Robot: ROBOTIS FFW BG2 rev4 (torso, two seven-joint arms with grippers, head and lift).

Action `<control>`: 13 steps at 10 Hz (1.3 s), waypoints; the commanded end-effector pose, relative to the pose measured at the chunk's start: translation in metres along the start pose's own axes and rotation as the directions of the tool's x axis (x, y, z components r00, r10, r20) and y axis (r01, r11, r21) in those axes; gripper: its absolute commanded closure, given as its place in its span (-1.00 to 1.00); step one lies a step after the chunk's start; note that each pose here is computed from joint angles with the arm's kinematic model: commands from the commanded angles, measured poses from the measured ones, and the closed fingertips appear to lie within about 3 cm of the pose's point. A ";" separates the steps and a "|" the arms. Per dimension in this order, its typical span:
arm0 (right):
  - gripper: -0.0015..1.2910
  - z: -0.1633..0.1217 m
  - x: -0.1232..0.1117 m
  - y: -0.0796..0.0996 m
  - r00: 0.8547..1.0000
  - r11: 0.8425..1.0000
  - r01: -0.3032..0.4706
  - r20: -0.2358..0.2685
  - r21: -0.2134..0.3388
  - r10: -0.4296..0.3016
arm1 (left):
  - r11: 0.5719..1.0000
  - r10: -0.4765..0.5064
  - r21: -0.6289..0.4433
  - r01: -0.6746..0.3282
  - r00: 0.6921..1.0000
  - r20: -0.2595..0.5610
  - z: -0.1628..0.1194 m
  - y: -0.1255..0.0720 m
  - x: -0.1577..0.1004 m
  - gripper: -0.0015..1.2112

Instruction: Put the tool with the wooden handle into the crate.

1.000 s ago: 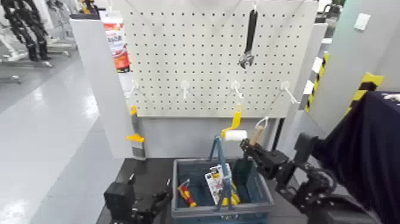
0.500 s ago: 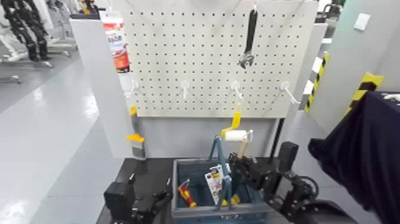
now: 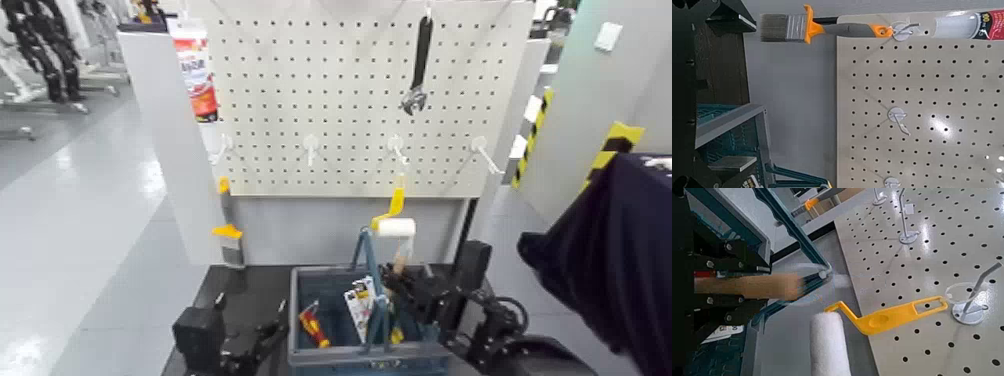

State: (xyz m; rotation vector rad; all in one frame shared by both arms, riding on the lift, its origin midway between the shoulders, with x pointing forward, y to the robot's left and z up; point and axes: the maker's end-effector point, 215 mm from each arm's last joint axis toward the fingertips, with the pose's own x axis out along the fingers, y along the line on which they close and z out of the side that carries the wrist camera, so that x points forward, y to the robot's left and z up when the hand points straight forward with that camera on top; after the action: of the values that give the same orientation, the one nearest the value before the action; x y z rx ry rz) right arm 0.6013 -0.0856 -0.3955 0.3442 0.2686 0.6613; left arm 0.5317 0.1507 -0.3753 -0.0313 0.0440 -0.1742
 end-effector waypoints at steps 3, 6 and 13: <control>-0.89 0.027 -0.017 -0.019 0.997 0.994 0.078 0.034 -0.080 -0.075 | 1.000 0.003 -0.002 -0.003 1.000 -0.003 -0.002 0.001 -0.001 -0.79; -0.89 0.047 -0.033 -0.029 0.987 0.975 0.155 0.073 -0.161 -0.145 | 1.000 0.003 -0.004 -0.003 1.000 -0.003 -0.001 0.000 -0.001 -0.79; -0.89 0.066 -0.112 -0.036 0.873 0.846 0.472 0.262 -0.249 -0.411 | 1.000 0.009 -0.004 -0.009 1.000 -0.008 -0.003 0.002 -0.003 -0.79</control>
State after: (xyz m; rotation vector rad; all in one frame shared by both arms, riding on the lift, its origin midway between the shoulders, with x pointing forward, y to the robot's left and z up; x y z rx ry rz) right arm 0.5633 -0.1992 -0.3352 0.0503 0.0476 0.1961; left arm 0.5294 0.1531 -0.3783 -0.0346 0.0522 -0.1665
